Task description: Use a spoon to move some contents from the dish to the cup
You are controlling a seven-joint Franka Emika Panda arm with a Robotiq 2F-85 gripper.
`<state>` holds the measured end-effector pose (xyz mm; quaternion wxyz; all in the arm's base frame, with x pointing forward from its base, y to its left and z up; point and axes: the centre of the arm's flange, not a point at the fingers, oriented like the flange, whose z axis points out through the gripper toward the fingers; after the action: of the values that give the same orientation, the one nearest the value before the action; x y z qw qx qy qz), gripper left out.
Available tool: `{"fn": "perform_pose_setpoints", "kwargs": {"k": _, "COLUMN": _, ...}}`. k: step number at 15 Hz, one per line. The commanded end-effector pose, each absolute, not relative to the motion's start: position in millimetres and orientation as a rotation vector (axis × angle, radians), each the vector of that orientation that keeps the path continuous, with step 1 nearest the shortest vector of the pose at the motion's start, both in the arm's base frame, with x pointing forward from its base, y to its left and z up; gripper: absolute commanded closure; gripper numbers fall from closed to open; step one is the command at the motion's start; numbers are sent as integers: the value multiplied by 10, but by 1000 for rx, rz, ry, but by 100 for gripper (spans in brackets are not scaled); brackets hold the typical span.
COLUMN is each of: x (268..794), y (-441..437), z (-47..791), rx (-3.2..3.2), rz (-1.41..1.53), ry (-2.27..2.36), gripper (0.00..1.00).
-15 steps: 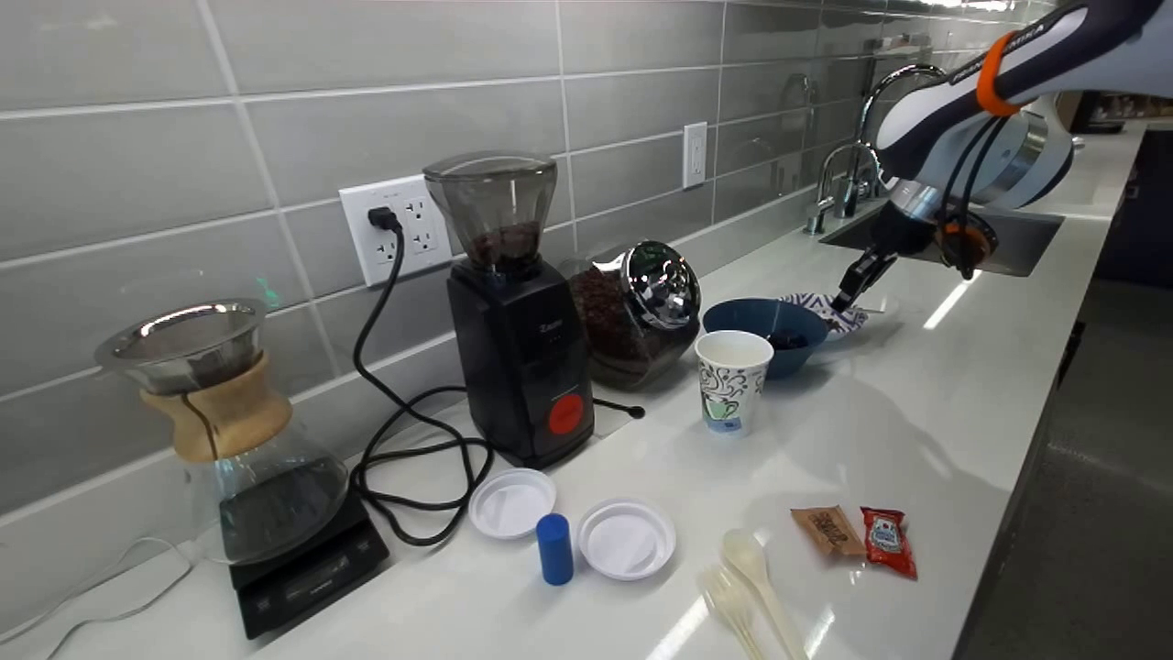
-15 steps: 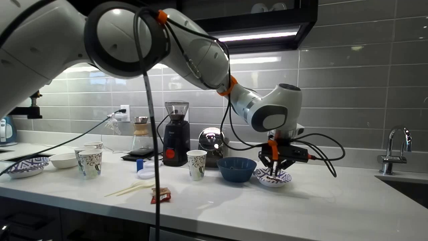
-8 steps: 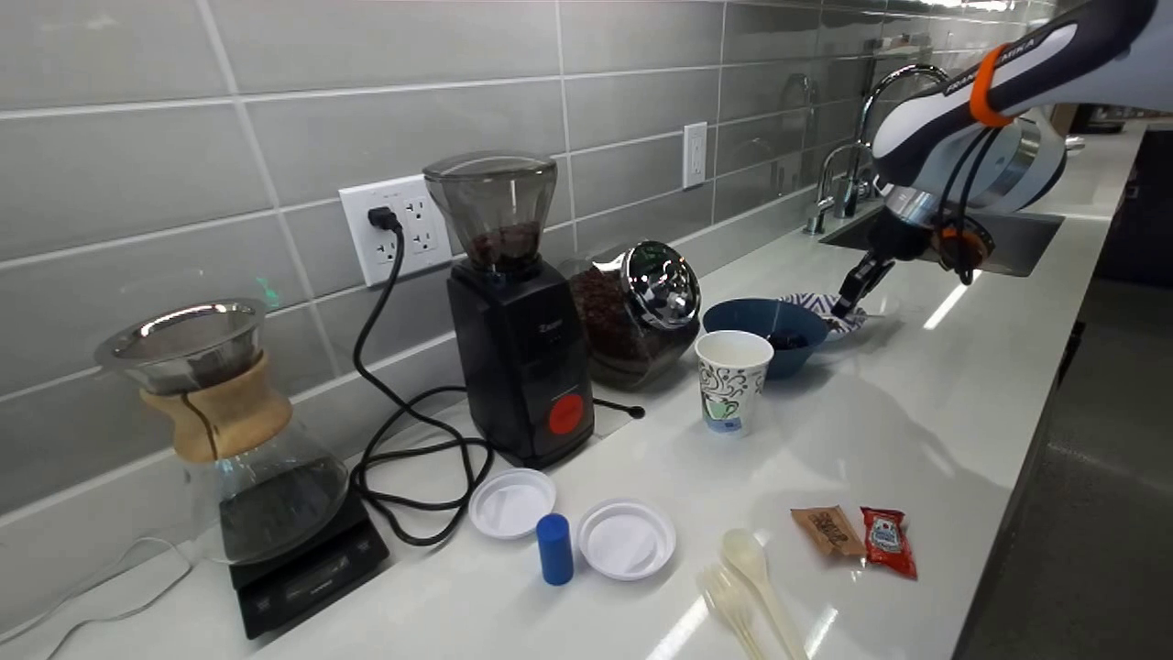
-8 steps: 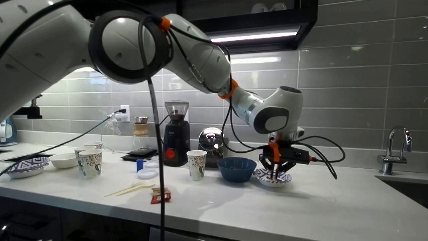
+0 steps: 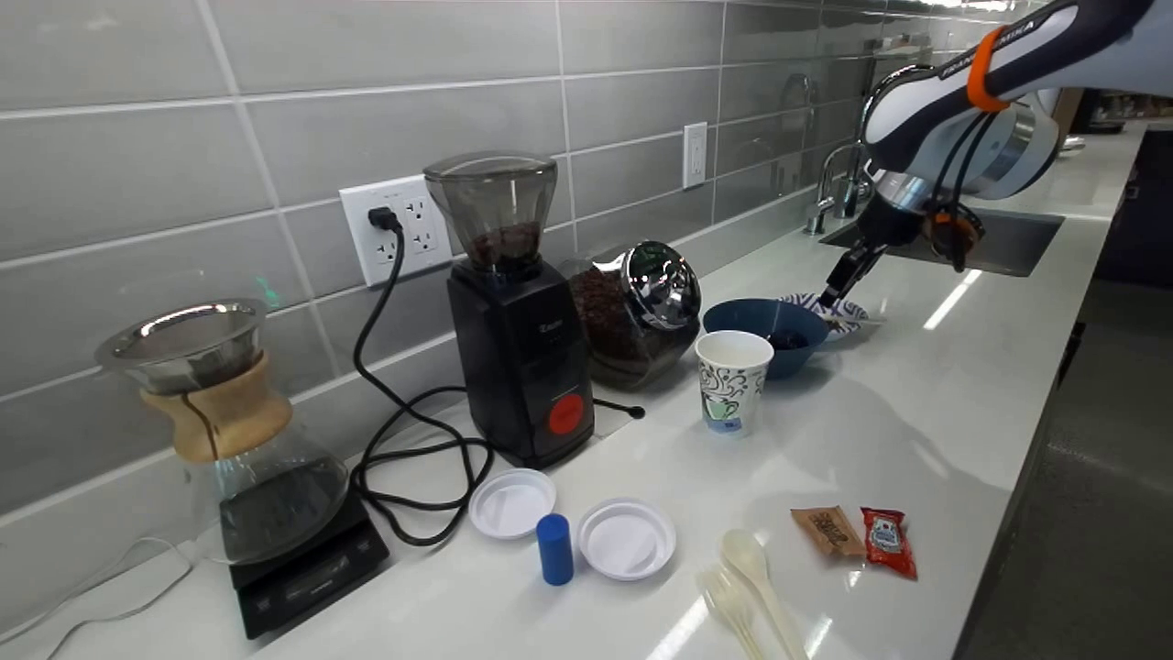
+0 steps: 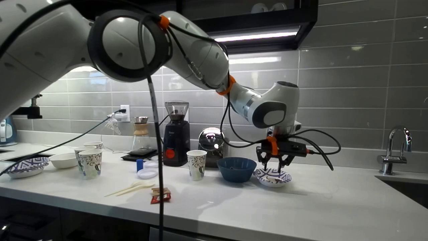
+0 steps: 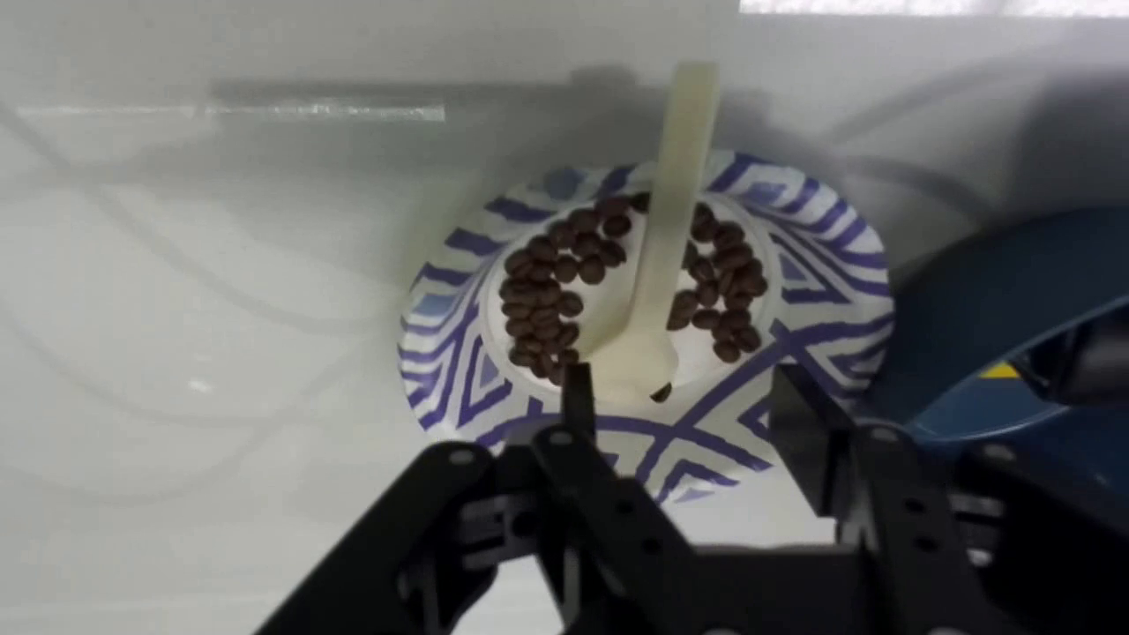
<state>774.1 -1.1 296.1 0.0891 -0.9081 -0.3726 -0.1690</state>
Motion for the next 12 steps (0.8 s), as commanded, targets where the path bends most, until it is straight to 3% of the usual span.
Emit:
{"fn": "perform_pose_setpoints", "kwargs": {"k": 1, "x": 7267, "y": -55, "z": 3357, "rx": -2746, "rz": -445, "ry": -1039, "gripper": 14}}
{"fn": "perform_pose_setpoints", "kwargs": {"k": 3, "x": 6915, "y": -231, "z": 3432, "rx": -2777, "rz": -454, "ry": -933, "gripper": 1}}
{"fn": "perform_pose_setpoints", "kwargs": {"k": 12, "x": 6080, "y": -510, "z": 3854, "rx": -2783, "rz": -650, "ry": -486, "gripper": 0}}
